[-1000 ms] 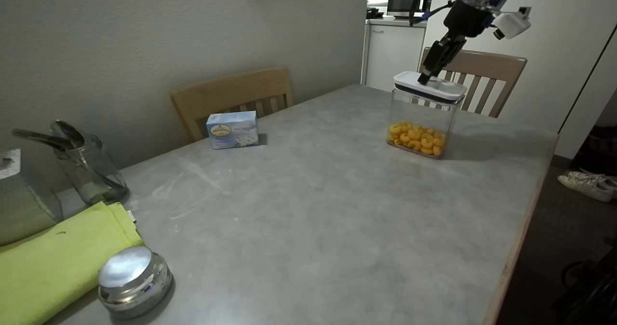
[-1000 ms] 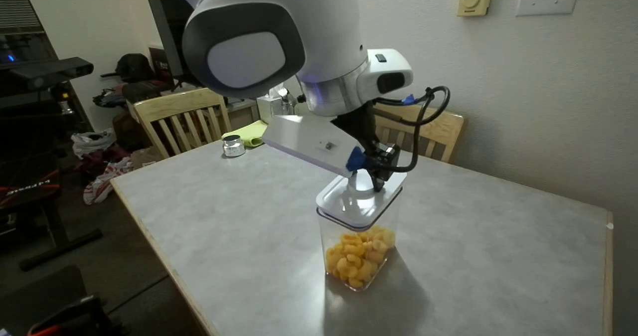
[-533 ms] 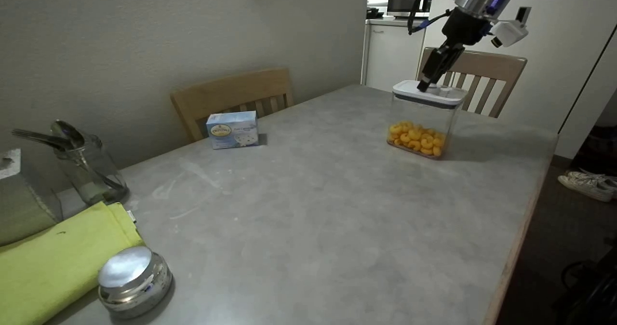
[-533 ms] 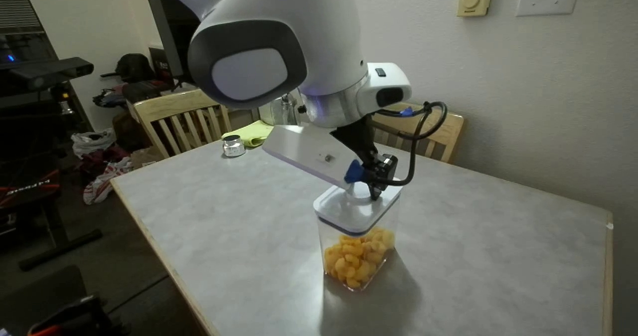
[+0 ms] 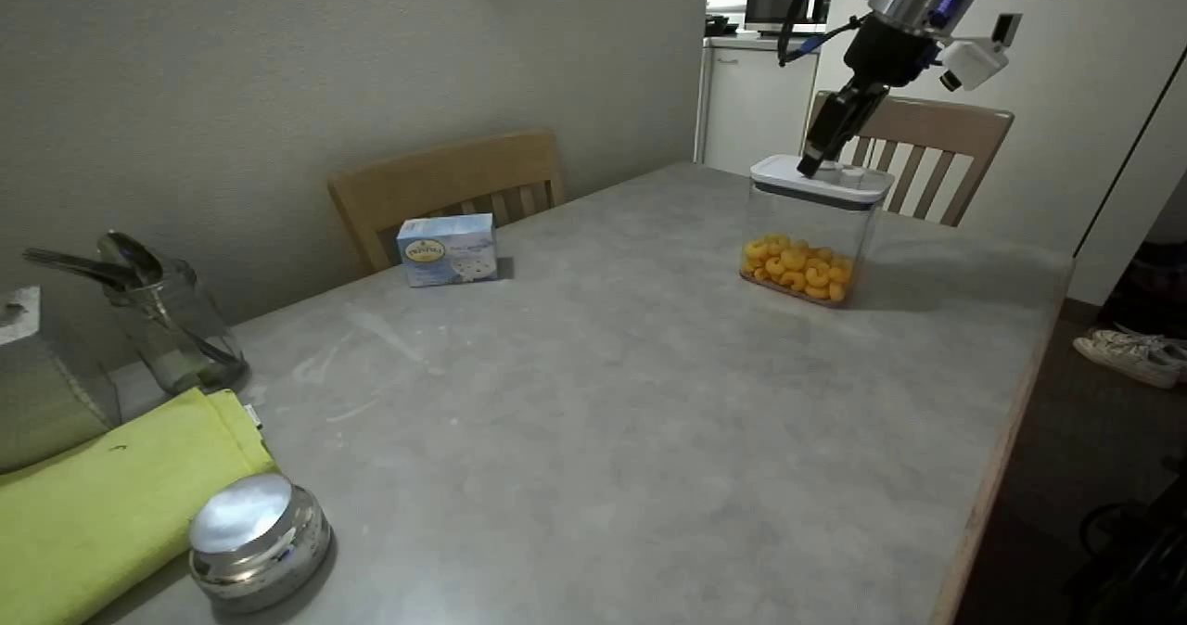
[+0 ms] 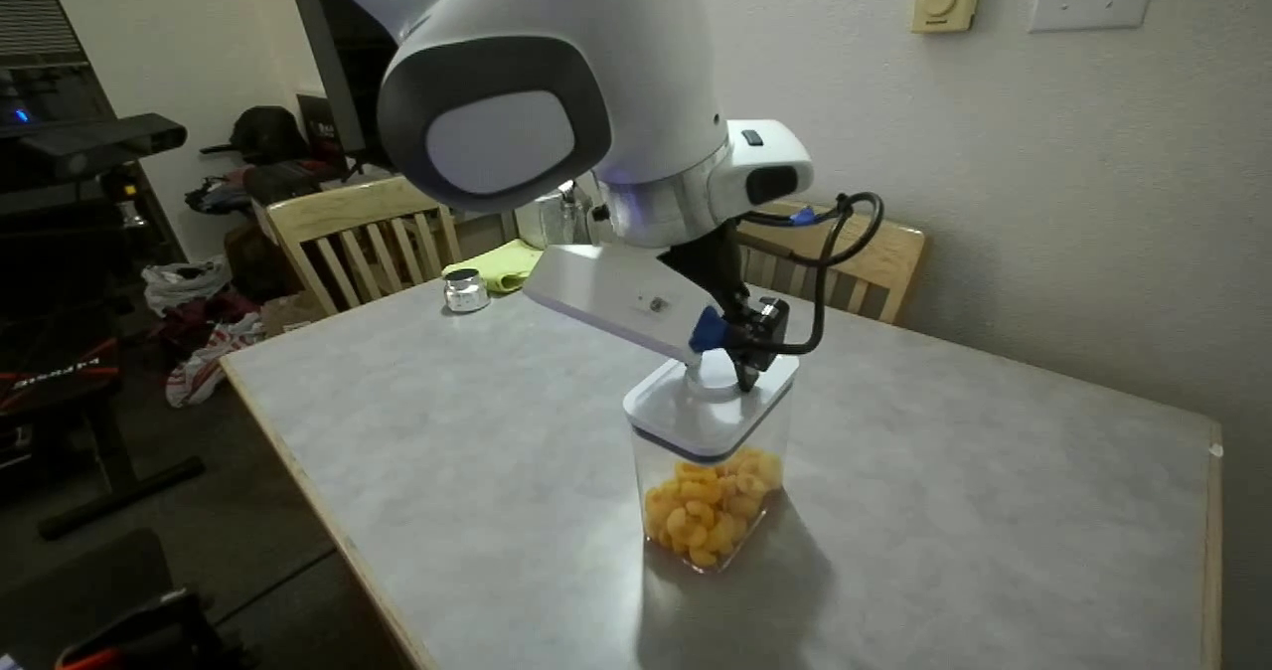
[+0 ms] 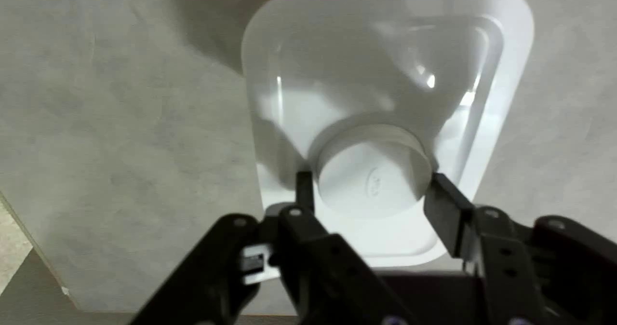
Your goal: Pick up the lid and place it on the container then press the button on the lid
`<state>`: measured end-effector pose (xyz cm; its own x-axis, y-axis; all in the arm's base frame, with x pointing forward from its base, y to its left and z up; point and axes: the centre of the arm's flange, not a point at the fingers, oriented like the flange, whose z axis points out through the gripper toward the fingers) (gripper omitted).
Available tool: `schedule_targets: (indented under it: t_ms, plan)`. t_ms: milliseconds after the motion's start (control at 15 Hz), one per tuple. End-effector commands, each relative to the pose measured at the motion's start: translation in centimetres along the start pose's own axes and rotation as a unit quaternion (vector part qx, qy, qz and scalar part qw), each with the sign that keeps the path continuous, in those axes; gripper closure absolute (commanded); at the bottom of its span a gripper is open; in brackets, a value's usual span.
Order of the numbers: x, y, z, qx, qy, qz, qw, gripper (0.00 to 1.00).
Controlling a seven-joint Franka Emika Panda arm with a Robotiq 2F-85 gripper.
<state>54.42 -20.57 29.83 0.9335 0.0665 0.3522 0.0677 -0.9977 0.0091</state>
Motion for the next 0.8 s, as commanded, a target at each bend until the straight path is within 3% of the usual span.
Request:
schedule_targets:
  t_ms: [0, 67, 200, 267, 400, 733]
  plan:
    - [0.6, -0.2, -0.9, -0.012, 0.007, -0.024, 0.9996, 0.08]
    - [0.8, -0.3, -1.3, -0.016, 0.008, -0.03, 0.9994, 0.02]
    - [1.2, -0.4, -1.8, -0.021, 0.01, -0.038, 0.999, 0.0]
    - [1.3, -0.4, -2.0, -0.021, 0.008, -0.035, 0.9991, 0.3]
    - [1.5, -0.4, -2.1, -0.021, 0.007, -0.027, 0.9994, 0.27]
    - [1.6, -0.6, -2.0, -0.018, 0.006, -0.005, 0.9998, 0.61]
